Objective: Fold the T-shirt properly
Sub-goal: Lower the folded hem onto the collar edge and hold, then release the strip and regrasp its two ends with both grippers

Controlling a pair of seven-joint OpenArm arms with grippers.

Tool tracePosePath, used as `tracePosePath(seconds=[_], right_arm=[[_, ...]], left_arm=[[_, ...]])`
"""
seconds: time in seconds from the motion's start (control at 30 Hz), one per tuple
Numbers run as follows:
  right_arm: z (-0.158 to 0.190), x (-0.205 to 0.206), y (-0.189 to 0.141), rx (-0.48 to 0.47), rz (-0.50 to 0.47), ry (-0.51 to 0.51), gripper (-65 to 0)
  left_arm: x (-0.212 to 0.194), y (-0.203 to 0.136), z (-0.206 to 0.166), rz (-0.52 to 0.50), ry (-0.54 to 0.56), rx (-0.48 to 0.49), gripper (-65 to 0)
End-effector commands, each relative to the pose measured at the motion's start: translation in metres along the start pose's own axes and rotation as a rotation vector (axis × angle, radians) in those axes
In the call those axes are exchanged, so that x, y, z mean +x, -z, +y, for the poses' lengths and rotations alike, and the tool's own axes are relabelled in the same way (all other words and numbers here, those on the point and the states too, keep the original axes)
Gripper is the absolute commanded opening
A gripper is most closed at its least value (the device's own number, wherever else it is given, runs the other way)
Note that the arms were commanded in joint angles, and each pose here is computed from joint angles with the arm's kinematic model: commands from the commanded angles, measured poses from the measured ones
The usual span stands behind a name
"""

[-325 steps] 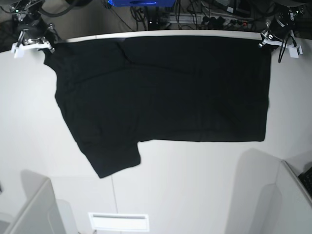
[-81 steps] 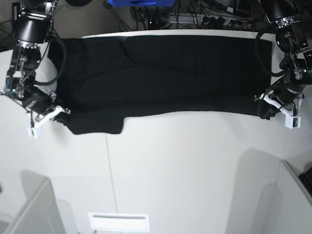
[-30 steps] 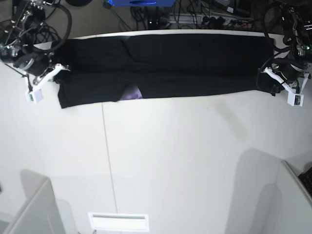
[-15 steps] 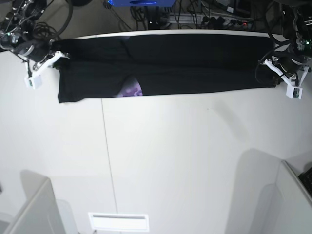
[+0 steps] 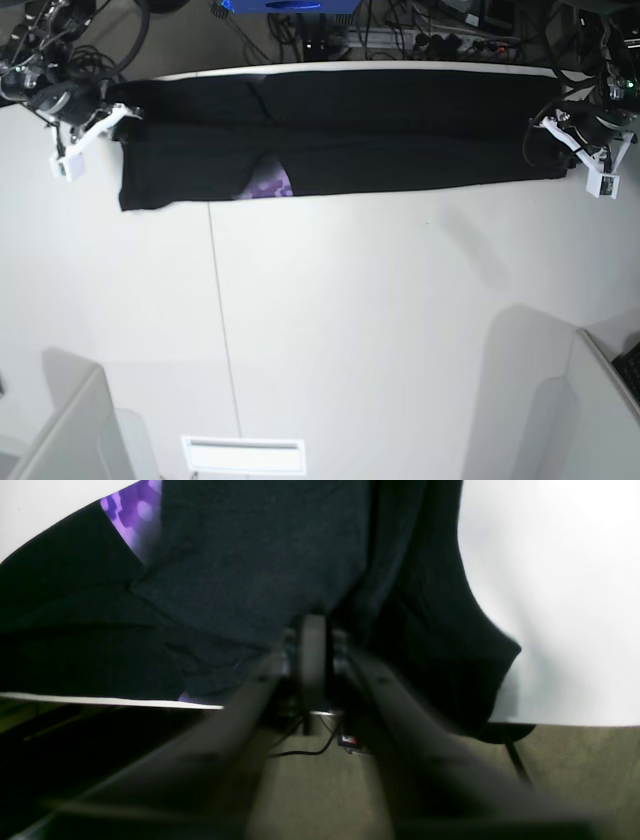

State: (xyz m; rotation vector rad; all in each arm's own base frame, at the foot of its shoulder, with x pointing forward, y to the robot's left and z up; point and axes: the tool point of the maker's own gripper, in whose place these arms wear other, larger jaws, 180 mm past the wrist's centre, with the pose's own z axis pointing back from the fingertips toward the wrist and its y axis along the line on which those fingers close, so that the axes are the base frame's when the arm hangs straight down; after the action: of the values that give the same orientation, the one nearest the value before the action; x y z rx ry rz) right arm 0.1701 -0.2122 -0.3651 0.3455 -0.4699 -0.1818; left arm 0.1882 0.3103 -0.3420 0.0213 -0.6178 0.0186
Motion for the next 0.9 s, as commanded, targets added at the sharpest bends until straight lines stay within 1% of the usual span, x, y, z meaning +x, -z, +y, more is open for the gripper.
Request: tracePosePath(seconds=[0.0,0.03,0.07,0.1,0.17,0.23,0.27,0.3,0.33,0.37,0.4,0.47,0.5,0.53,0.6,0.67,0.7,0.77,0.87], right_arm=[[-0.001,0.009,-0.005,-0.002,-0.034,-0.017,-41.1],[-0.001,0.010,-0.005,-0.002,-0.040,-0.017,-35.9],[-0.001,0.012,-0.005,-0.003,-0.054,-0.017,-33.5],[-0.002,0.014,-0.006,-0.006,-0.070,-0.017,-33.2],[-0.002,0.022,-0.008,-0.009,-0.121,-0.022,-33.2],[-0.004,0.034,-0.011,-0.013,-0.173,-0.048,-33.2],[-0.004,0.040,-0.012,-0.016,-0.194,-0.063,-33.2],[0.000,0.045,-0.011,-0.005,-0.205,-0.086,-33.6],[0.004,0.048,-0.009,0.006,-0.213,-0.106,-35.9],[0.008,0.052,-0.008,0.017,-0.222,-0.132,-40.5],[0.015,0.054,-0.005,0.034,-0.226,-0.152,-46.4],[0.026,0.058,0.005,0.073,-0.232,-0.180,-60.8],[0.028,0.059,0.012,0.089,-0.227,-0.183,-65.0],[0.027,0.061,0.020,0.098,-0.223,-0.174,-65.0],[0.022,0.065,0.035,0.108,-0.209,-0.146,-65.0],[0.012,0.068,0.047,0.089,-0.187,-0.132,-65.0],[0.008,0.070,0.053,0.067,-0.178,-0.139,-65.0],[-0.009,0.075,0.060,-0.022,-0.166,-0.173,-65.0],[-0.024,0.078,0.075,-0.117,-0.167,-0.190,-65.0]], left_arm=[[0.007,-0.005,0.004,-0.023,0.020,0.011,-47.7],[0.006,-0.005,0.004,-0.020,0.020,0.011,-41.3],[0.006,-0.005,0.004,-0.018,0.020,0.011,-35.7],[0.006,-0.005,0.003,-0.019,0.019,0.009,-29.5],[0.006,-0.005,0.002,-0.022,0.016,0.004,-19.4],[0.006,-0.005,0.002,-0.022,0.014,0.002,-13.0],[0.006,-0.005,0.001,-0.023,0.013,0.002,-11.7],[0.005,-0.005,0.000,-0.023,0.009,0.000,-12.2],[0.005,-0.004,-0.002,-0.026,-0.001,-0.004,-14.3],[0.003,-0.003,-0.005,-0.029,-0.019,-0.010,-19.3],[0.002,-0.002,-0.007,-0.032,-0.030,-0.014,-26.3],[-0.002,0.000,-0.011,-0.032,-0.053,-0.020,-46.2],[-0.004,0.002,-0.013,-0.033,-0.067,-0.022,-58.4],[-0.002,0.004,-0.016,-0.044,-0.082,-0.030,-65.0],[0.002,0.007,-0.019,-0.060,-0.101,-0.033,-65.0],[-0.002,0.012,-0.018,-0.047,-0.100,-0.017,-65.0],[-0.003,0.013,-0.017,-0.044,-0.097,-0.001,-65.0],[-0.008,0.019,-0.015,-0.032,-0.105,0.030,-65.0],[-0.017,0.027,-0.007,0.001,-0.109,0.074,-65.0]])
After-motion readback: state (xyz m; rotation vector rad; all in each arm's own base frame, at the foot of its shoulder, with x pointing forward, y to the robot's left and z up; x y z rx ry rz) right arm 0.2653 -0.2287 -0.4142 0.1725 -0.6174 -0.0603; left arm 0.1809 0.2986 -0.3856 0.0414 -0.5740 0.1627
